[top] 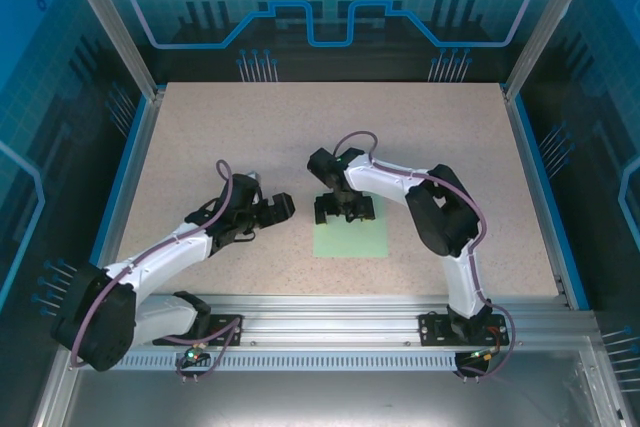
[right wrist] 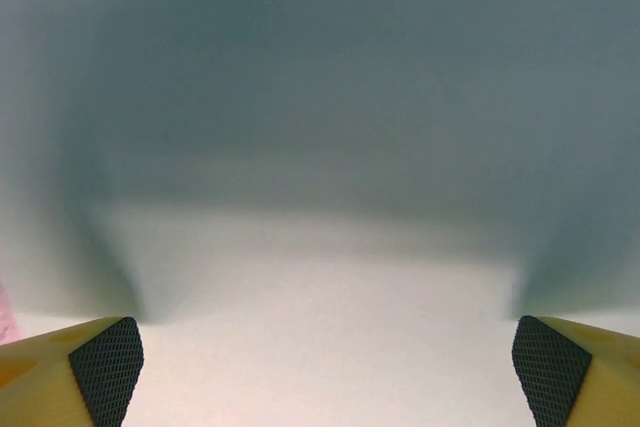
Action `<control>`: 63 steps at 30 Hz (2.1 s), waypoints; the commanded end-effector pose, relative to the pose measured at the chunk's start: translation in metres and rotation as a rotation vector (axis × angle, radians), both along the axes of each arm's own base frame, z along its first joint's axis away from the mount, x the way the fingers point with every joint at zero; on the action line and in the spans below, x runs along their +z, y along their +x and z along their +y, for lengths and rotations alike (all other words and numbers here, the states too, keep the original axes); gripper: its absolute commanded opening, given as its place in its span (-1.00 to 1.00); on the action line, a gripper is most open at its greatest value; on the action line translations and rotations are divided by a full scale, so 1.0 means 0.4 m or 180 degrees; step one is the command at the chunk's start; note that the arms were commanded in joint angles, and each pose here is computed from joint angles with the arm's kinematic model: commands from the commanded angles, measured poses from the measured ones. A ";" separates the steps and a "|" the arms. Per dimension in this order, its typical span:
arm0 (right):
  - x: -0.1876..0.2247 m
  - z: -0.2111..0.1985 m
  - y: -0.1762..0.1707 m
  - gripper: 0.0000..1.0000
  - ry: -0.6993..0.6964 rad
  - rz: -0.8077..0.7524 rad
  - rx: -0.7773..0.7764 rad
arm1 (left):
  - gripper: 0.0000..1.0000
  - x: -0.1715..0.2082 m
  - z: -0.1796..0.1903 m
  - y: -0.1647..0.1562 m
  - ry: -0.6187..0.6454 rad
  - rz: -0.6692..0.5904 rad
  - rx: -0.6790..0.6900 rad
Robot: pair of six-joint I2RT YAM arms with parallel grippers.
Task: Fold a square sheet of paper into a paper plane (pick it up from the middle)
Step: First fold in half a square sheet of paper at the center of the table.
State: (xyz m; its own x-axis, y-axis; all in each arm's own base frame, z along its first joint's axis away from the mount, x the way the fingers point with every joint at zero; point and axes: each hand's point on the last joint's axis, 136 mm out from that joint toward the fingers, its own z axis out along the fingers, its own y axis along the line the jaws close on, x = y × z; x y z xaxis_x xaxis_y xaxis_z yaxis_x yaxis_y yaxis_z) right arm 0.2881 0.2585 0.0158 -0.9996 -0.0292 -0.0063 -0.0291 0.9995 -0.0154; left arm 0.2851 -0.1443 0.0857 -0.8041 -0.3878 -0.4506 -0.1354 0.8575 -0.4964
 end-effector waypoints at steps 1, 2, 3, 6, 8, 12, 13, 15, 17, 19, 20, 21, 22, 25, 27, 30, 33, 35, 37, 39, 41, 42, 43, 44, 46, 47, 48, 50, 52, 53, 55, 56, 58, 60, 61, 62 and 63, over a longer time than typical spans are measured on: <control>-0.053 -0.028 -0.026 0.99 -0.0106 0.0197 -0.0199 | 0.97 0.007 -0.005 0.008 -0.0020 -0.0007 -0.0064; -0.060 -0.031 -0.029 0.99 -0.0115 0.0203 -0.0220 | 0.97 0.006 -0.005 0.008 -0.0019 -0.0005 -0.0065; -0.064 -0.033 -0.031 0.99 -0.0125 0.0208 -0.0225 | 0.97 0.005 -0.005 0.008 -0.0020 -0.0002 -0.0067; -0.057 -0.033 -0.033 0.99 -0.0119 0.0207 -0.0197 | 0.97 0.001 -0.008 0.007 -0.0012 0.0019 -0.0094; -0.027 -0.027 -0.022 0.99 -0.0065 0.0110 -0.0167 | 0.97 0.003 -0.010 0.007 -0.0009 0.0025 -0.0112; 0.037 -0.039 0.003 0.99 -0.0103 -0.0086 -0.0155 | 0.97 0.002 -0.011 0.007 -0.0014 0.0033 -0.0119; 0.046 -0.041 0.007 0.99 -0.0099 -0.0113 -0.0159 | 0.97 0.001 -0.012 0.007 -0.0019 0.0036 -0.0118; 0.048 -0.044 0.008 0.99 -0.0101 -0.0124 -0.0173 | 0.97 0.002 -0.014 0.007 -0.0032 0.0040 -0.0122; 0.029 -0.048 0.001 0.99 -0.0112 -0.0081 -0.0201 | 0.97 0.000 -0.013 0.007 -0.0025 0.0053 -0.0124; -0.001 -0.045 -0.011 0.99 -0.0101 0.0014 -0.0207 | 0.97 -0.002 -0.013 0.006 -0.0023 0.0062 -0.0122; -0.019 -0.042 -0.016 0.99 -0.0086 0.0063 -0.0210 | 0.97 -0.004 -0.014 0.005 -0.0023 0.0073 -0.0127; -0.034 -0.038 -0.023 0.99 -0.0074 0.0112 -0.0204 | 0.97 -0.005 -0.013 0.004 -0.0025 0.0075 -0.0126; -0.049 -0.037 -0.029 0.99 -0.0076 0.0154 -0.0211 | 0.97 -0.006 -0.014 0.003 -0.0028 0.0084 -0.0129; -0.088 -0.041 -0.046 0.99 -0.0130 0.0266 -0.0233 | 0.97 -0.010 -0.013 0.000 -0.0027 0.0101 -0.0129; -0.104 -0.043 -0.052 0.98 -0.0162 0.0313 -0.0228 | 0.97 -0.011 -0.013 -0.001 -0.0025 0.0104 -0.0131; -0.110 -0.045 -0.052 0.95 -0.0187 0.0313 -0.0223 | 0.97 -0.012 -0.013 -0.002 -0.0023 0.0110 -0.0132; -0.103 -0.043 -0.046 0.90 -0.0157 0.0293 -0.0204 | 0.97 -0.011 -0.013 -0.001 -0.0021 0.0105 -0.0135; -0.100 -0.042 -0.043 0.84 -0.0120 0.0287 -0.0194 | 0.97 -0.011 -0.014 0.000 -0.0020 0.0111 -0.0137; -0.096 -0.044 -0.041 0.79 -0.0096 0.0285 -0.0194 | 0.97 -0.011 -0.014 0.000 -0.0022 0.0116 -0.0138; -0.091 -0.040 -0.039 0.73 -0.0055 0.0275 -0.0180 | 0.97 -0.013 -0.014 -0.001 -0.0015 0.0120 -0.0142; -0.089 -0.036 -0.039 0.69 -0.0019 0.0279 -0.0164 | 0.97 -0.015 -0.013 -0.001 -0.0013 0.0126 -0.0140; -0.088 -0.035 -0.039 0.69 -0.0014 0.0277 -0.0159 | 0.97 -0.016 -0.014 -0.001 -0.0015 0.0132 -0.0146; -0.087 -0.034 -0.039 0.66 -0.0003 0.0280 -0.0148 | 0.97 -0.017 -0.014 -0.001 -0.0012 0.0137 -0.0142; -0.087 -0.035 -0.038 0.64 -0.0003 0.0281 -0.0146 | 0.97 -0.019 -0.014 -0.002 -0.0009 0.0147 -0.0143; -0.083 -0.035 -0.036 0.62 -0.0008 0.0268 -0.0139 | 0.97 -0.020 -0.014 -0.003 -0.0009 0.0153 -0.0143; -0.081 -0.036 -0.036 0.59 -0.0005 0.0264 -0.0131 | 0.97 -0.021 -0.015 -0.003 -0.0011 0.0157 -0.0146; -0.081 -0.037 -0.036 0.57 -0.0005 0.0268 -0.0134 | 0.97 -0.021 -0.015 -0.003 -0.0015 0.0159 -0.0146; -0.074 -0.038 -0.035 0.56 -0.0022 0.0261 -0.0113 | 0.97 -0.021 -0.015 -0.003 -0.0014 0.0161 -0.0149; -0.054 -0.033 -0.028 0.60 0.0002 0.0215 -0.0087 | 0.97 -0.021 -0.016 -0.003 -0.0015 0.0158 -0.0155; -0.037 -0.030 -0.023 0.63 0.0020 0.0175 -0.0077 | 0.97 -0.021 -0.016 -0.003 -0.0015 0.0163 -0.0160; 0.001 -0.025 -0.009 0.65 0.0052 0.0059 -0.0047 | 0.97 -0.021 -0.017 -0.002 -0.0016 0.0163 -0.0160; 0.018 -0.020 -0.002 0.62 0.0080 0.0005 -0.0017 | 0.97 -0.023 -0.018 -0.002 -0.0016 0.0168 -0.0165; 0.041 -0.023 0.008 0.74 0.0062 -0.0050 0.0001 | 0.97 -0.022 -0.020 0.000 -0.0027 0.0171 -0.0173; 0.048 -0.034 0.012 0.84 -0.0007 -0.0060 -0.0013 | 0.97 -0.022 -0.023 0.000 -0.0040 0.0172 -0.0177; 0.045 -0.036 0.013 0.84 -0.0014 -0.0059 -0.0021 | 0.97 -0.023 -0.023 0.001 -0.0045 0.0172 -0.0176; 0.039 -0.040 0.012 0.85 -0.0048 -0.0049 -0.0038 | 0.97 -0.022 -0.024 0.002 -0.0050 0.0171 -0.0176; 0.032 -0.043 0.012 0.87 -0.0063 -0.0038 -0.0058 | 0.97 -0.022 -0.024 0.002 -0.0050 0.0175 -0.0178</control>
